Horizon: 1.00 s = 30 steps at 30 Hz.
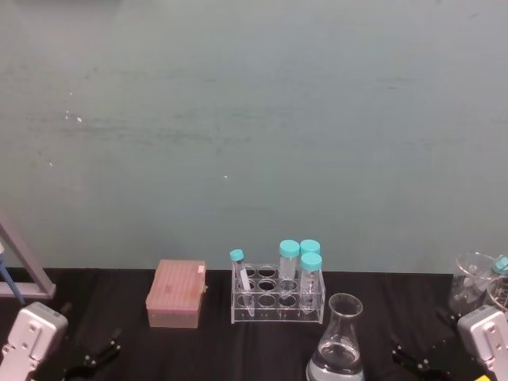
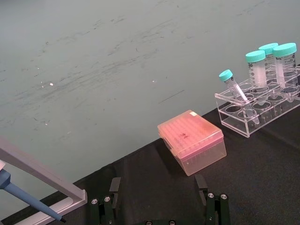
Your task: Pick up the beaker with the right gripper, shake it three times, and then put it down.
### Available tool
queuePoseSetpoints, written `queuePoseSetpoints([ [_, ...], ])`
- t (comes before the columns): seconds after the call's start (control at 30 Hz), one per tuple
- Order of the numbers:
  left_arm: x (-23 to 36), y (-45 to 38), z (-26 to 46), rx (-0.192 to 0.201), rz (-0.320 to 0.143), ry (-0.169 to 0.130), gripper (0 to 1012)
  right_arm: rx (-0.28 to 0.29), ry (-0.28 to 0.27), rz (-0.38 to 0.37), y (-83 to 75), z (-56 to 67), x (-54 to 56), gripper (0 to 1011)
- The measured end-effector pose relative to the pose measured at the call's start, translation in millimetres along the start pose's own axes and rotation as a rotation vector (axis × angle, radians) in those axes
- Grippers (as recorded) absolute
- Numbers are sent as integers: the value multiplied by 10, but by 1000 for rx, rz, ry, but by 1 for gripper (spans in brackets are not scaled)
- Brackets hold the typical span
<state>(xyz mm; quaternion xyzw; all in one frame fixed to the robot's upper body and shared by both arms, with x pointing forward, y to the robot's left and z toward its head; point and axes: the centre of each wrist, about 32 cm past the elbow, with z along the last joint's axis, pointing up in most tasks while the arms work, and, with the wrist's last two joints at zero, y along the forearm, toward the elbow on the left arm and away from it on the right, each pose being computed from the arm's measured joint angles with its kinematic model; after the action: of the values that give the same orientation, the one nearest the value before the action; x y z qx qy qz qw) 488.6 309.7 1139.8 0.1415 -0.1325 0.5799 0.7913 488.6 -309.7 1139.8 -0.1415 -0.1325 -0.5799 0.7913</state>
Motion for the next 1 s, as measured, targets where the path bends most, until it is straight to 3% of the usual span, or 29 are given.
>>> queuePoseSetpoints([
  [0.7, 0, 0, 0, 0, 0, 0, 1000, 0, 0, 0, 0, 0, 0, 1000],
  [1.0, 0, 0, 0, 0, 0, 0, 1000, -35, 26, -29, 11, -21, 15, 1000],
])
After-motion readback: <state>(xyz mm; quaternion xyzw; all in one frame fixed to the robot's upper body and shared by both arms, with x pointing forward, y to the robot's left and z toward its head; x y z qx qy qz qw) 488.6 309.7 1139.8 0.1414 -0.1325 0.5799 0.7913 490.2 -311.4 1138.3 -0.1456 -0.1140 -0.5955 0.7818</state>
